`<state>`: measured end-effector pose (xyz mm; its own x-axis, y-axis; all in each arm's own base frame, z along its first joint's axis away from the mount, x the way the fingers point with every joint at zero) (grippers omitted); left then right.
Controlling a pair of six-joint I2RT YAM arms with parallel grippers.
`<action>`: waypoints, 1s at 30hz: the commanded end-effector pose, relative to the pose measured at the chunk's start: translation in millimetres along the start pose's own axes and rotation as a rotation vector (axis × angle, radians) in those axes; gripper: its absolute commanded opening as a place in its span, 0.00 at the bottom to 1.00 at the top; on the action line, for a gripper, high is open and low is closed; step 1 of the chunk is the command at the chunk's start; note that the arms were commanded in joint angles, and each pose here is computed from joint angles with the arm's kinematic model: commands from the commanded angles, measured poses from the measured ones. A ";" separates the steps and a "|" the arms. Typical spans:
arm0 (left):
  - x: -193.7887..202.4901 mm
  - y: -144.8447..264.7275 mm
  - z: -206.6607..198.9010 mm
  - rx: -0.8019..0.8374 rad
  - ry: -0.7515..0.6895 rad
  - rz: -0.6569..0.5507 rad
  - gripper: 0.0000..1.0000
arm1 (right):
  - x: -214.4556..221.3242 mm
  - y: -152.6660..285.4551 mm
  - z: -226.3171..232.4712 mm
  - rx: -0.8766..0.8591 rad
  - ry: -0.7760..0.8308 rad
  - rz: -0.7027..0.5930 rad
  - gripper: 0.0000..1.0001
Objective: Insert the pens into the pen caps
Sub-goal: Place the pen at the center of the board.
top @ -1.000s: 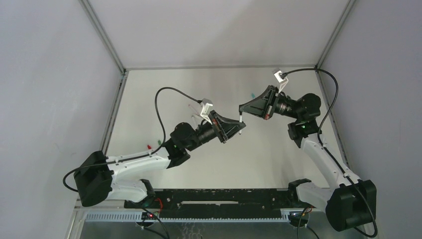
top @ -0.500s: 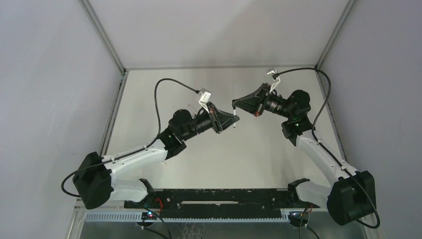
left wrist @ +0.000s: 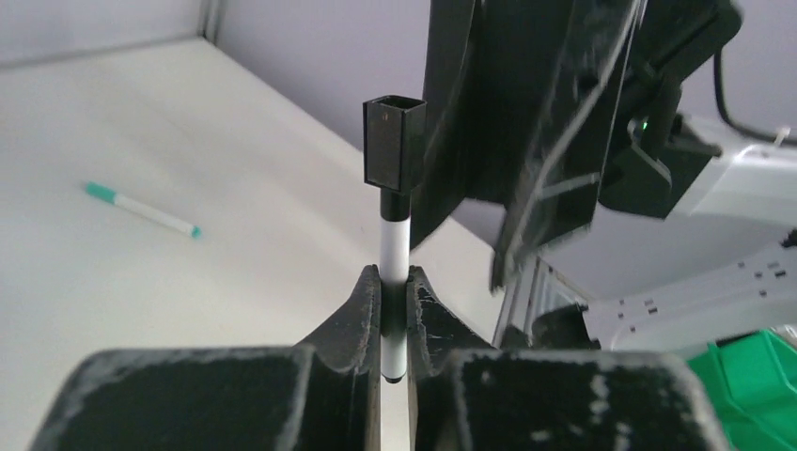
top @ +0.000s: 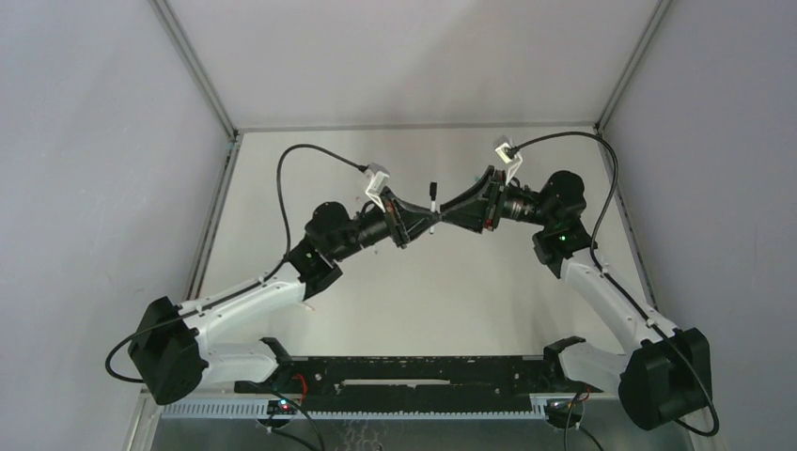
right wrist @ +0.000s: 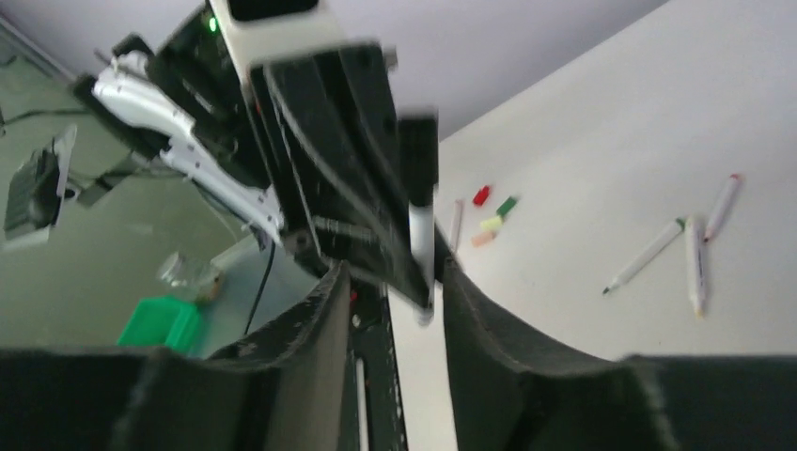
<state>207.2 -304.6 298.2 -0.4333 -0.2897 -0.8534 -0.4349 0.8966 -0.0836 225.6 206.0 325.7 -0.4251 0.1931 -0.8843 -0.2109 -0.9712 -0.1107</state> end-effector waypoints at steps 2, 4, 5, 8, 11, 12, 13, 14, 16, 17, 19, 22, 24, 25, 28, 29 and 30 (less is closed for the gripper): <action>-12.9 2.3 -5.4 0.022 -0.076 -0.135 0.00 | -1.3 27.7 20.5 -0.060 0.031 0.051 0.55; 7.1 11.1 0.5 0.001 -0.057 -0.108 0.00 | -5.1 34.0 22.6 -0.055 0.076 0.044 0.61; 14.3 15.8 2.0 -0.005 -0.045 -0.102 0.00 | -5.2 36.4 22.8 -0.055 0.104 0.046 0.64; 30.5 30.4 2.8 -0.008 -0.003 -0.101 0.00 | 0.6 42.4 19.4 -0.056 0.197 0.074 0.70; 40.9 42.2 -2.2 0.002 0.024 -0.110 0.00 | 12.4 46.1 16.5 -0.077 0.272 0.118 0.74; 45.9 45.3 -3.4 0.003 0.033 -0.107 0.00 | 16.1 46.6 16.7 -0.096 0.305 0.128 0.75; 48.0 48.8 -6.2 0.009 0.040 -0.116 0.00 | 23.4 48.0 17.0 -0.120 0.342 0.144 0.76; 52.3 51.5 -6.8 0.007 0.050 -0.117 0.00 | 29.4 48.9 16.7 -0.134 0.368 0.156 0.77; 61.3 56.5 -9.2 0.009 0.077 -0.122 0.00 | 40.4 50.8 15.4 -0.155 0.406 0.176 0.77; 63.6 58.6 -9.9 0.008 0.087 -0.131 0.00 | 45.3 51.6 14.0 -0.161 0.420 0.183 0.77; 66.2 61.7 -12.0 0.004 0.110 -0.155 0.00 | 53.6 52.1 11.5 -0.173 0.437 0.195 0.77; 62.3 65.0 -10.1 -0.038 0.159 -0.235 0.01 | 69.2 49.5 9.8 -0.208 0.464 0.216 0.78; 58.3 65.6 -10.8 -0.049 0.185 -0.286 0.01 | 77.9 46.5 8.2 -0.214 0.465 0.226 0.78; 55.0 65.2 -11.4 -0.053 0.197 -0.316 0.01 | 80.6 45.2 6.0 -0.199 0.456 0.227 0.77; 47.0 62.7 -12.3 -0.056 0.219 -0.377 0.01 | 80.6 42.7 1.0 -0.150 0.432 0.216 0.77; 44.8 61.5 -12.6 -0.056 0.225 -0.392 0.01 | 79.6 42.3 -0.4 -0.133 0.424 0.213 0.77; 42.4 60.3 -12.8 -0.058 0.229 -0.408 0.01 | 77.8 41.9 -1.9 -0.111 0.414 0.208 0.76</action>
<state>144.1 -272.8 239.9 -0.4397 -0.5497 -0.7102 -0.5839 0.7758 -0.2390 174.4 178.8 244.1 -0.1091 -0.0716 -0.9915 0.0149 -0.9974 0.0704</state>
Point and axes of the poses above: each gripper's point midway between its finger pads, its own y axis back along the fingers, its own z axis along the line the jaws close on, x = y × z, the point moved 5 cm from there along y, back along the fingers, and after that the axes turned 3 degrees about y, right-handed, at the moved point
